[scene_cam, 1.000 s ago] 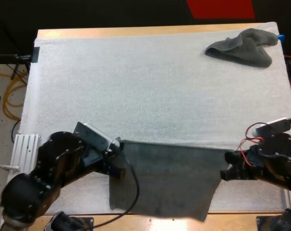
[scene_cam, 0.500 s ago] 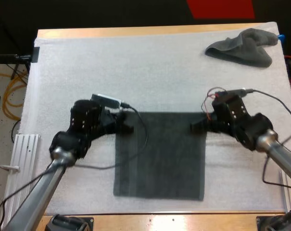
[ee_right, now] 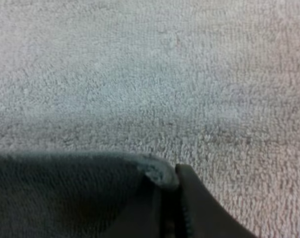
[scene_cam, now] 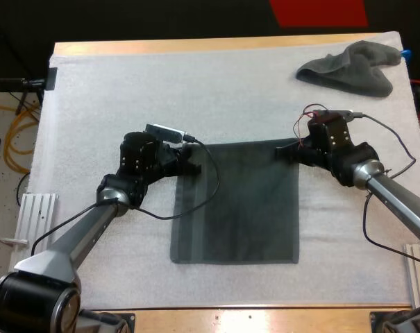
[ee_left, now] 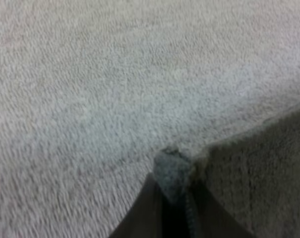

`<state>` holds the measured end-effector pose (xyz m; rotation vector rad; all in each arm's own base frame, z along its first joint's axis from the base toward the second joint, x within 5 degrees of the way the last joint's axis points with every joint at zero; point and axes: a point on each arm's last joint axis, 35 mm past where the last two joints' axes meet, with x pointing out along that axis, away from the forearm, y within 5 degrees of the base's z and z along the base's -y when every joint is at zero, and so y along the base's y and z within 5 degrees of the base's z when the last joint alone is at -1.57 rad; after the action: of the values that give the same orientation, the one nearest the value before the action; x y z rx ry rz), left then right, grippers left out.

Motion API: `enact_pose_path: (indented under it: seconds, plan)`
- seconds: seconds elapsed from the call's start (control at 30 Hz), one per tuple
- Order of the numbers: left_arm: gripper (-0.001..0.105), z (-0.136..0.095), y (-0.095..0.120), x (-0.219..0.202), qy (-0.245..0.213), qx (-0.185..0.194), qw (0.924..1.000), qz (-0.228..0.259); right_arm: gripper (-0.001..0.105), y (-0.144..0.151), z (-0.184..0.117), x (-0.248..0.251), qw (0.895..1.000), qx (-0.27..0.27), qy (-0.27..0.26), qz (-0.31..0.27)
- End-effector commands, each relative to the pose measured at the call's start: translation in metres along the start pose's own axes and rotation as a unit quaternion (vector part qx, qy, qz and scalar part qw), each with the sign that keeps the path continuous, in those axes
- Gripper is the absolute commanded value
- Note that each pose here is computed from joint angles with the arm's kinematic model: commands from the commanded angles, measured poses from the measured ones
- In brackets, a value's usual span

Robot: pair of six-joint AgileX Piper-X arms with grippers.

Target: Pick towel from pile fold and stack

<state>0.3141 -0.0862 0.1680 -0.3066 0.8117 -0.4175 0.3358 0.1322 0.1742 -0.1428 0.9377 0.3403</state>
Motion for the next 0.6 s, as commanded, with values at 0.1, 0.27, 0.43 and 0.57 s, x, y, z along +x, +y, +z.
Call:
enact_pose_path:
  seconds: [0.1,0.27,0.43,0.57]
  plan:
    - [0.004,0.015,-0.003,-0.001,-0.034,0.045,0.9981,0.024,0.015,-0.008,0.004,0.005,1.0,0.006,-0.008,0.006]
    - [0.029,0.033,-0.007,-0.003,-0.063,0.079,0.9938,0.047,0.058,-0.014,0.013,0.004,0.999,0.013,-0.035,0.023]
    - [0.049,0.059,-0.017,-0.01,-0.089,0.092,0.9906,0.047,0.064,-0.016,0.038,-0.011,0.997,0.013,-0.068,0.02]
    - [0.049,0.083,-0.032,-0.033,-0.097,0.095,0.9897,0.045,0.064,-0.015,0.064,-0.043,0.994,0.008,-0.103,0.02]
